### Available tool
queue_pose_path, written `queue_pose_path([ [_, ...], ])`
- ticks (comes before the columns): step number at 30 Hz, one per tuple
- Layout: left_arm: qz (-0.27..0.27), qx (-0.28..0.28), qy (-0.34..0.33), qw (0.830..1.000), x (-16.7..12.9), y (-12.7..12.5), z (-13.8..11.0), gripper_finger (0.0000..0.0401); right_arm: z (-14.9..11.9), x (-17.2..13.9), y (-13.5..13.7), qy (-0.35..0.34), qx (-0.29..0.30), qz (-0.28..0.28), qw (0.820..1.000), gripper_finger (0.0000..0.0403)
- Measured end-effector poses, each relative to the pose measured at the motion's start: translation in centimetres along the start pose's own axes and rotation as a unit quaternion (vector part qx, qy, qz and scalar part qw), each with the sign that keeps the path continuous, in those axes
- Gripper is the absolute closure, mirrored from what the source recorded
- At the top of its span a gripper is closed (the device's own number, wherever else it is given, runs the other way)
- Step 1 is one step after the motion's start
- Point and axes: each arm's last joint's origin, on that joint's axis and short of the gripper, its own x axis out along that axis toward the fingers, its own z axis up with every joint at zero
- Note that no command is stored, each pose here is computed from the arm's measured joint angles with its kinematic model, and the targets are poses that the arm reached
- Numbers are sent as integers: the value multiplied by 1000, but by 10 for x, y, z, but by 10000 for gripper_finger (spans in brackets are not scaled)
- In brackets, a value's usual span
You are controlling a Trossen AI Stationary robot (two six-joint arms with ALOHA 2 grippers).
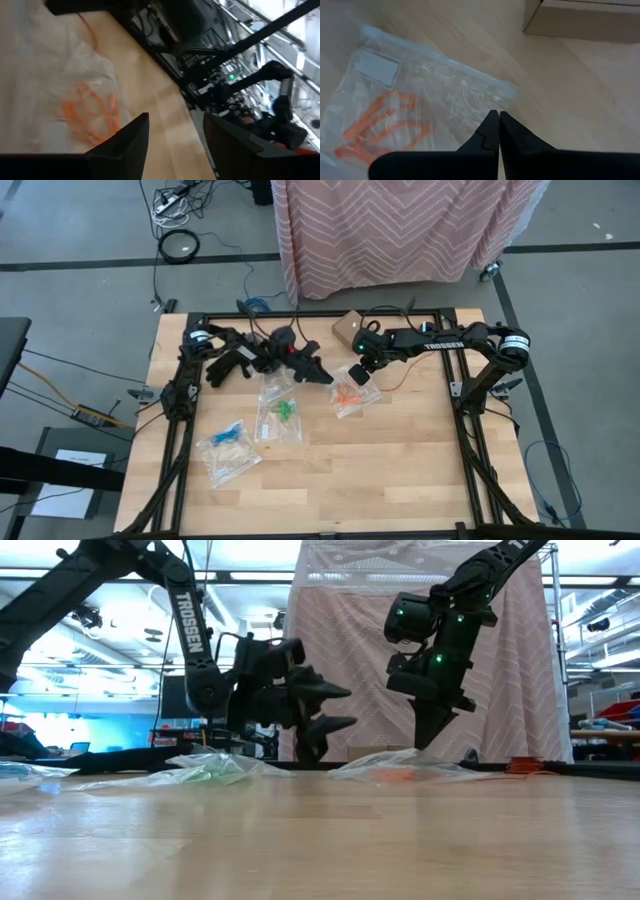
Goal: Sort rubber bands
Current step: Close the transparent zip bag
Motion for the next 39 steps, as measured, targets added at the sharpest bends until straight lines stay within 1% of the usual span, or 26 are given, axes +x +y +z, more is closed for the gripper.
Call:
queue_pose_path([
  [2, 19, 8, -8, 1000, -3, 4, 2, 208, 0, 0, 0, -1, -4, 0, 1000, 403],
  [6, 79, 24, -5, 997, -9, 14, -1, 219, 1, 0, 0, -5, -8, 2, 1000, 403],
  [8, 89, 25, 2, 996, -10, 16, 0, 225, 1, 0, 1, -6, -11, 3, 1000, 403],
  [11, 95, 20, 10, 995, -8, 12, 7, 232, 2, 0, 1, -9, -13, 4, 1000, 403],
  [13, 135, 30, 16, 990, -8, 9, 16, 238, 3, 0, 1, -13, -13, 6, 1000, 403],
  [15, 199, 55, 49, 977, -13, 1, 27, 243, 3, 0, 1, -15, -13, 7, 1000, 403],
  [16, 242, 74, 74, 965, -14, -5, 33, 244, 3, 0, 1, -15, -12, 8, 1000, 403],
  [18, 334, 110, 137, 926, -18, -17, 40, 244, 3, 0, 1, -16, -13, 8, 1000, 403],
  [19, 365, 122, 160, 909, -17, -22, 42, 245, 3, 0, 2, -16, -14, 9, 1000, 403],
  [20, 378, 130, 167, 901, -16, -26, 44, 245, 3, 0, 2, -17, -14, 9, 1000, 403],
  [21, 374, 128, 162, 904, -16, -27, 45, 245, 4, 0, 2, -18, -14, 9, 1000, 403],
  [24, 318, 97, 113, 936, -11, -29, 50, 245, 4, 0, 2, -21, -14, 10, 1000, 403],
  [25, 314, 92, 111, 939, -11, -27, 48, 245, 4, 0, 2, -21, -15, 10, 1000, 403],
  [28, 341, 82, 145, 925, -15, -20, 33, 245, 4, 0, 3, -22, -20, 12, 999, 403],
  [34, 341, 81, 173, 920, -11, -19, 14, 244, 6, -1, 4, -34, -24, 17, 999, 403],
  [37, 365, 111, 178, 907, -5, -20, 8, 244, 8, -1, 5, -41, -23, 20, 999, 403],
  [39, 369, 123, 183, 903, -2, -22, 6, 244, 8, -1, 6, -43, -24, 21, 999, 403],
])
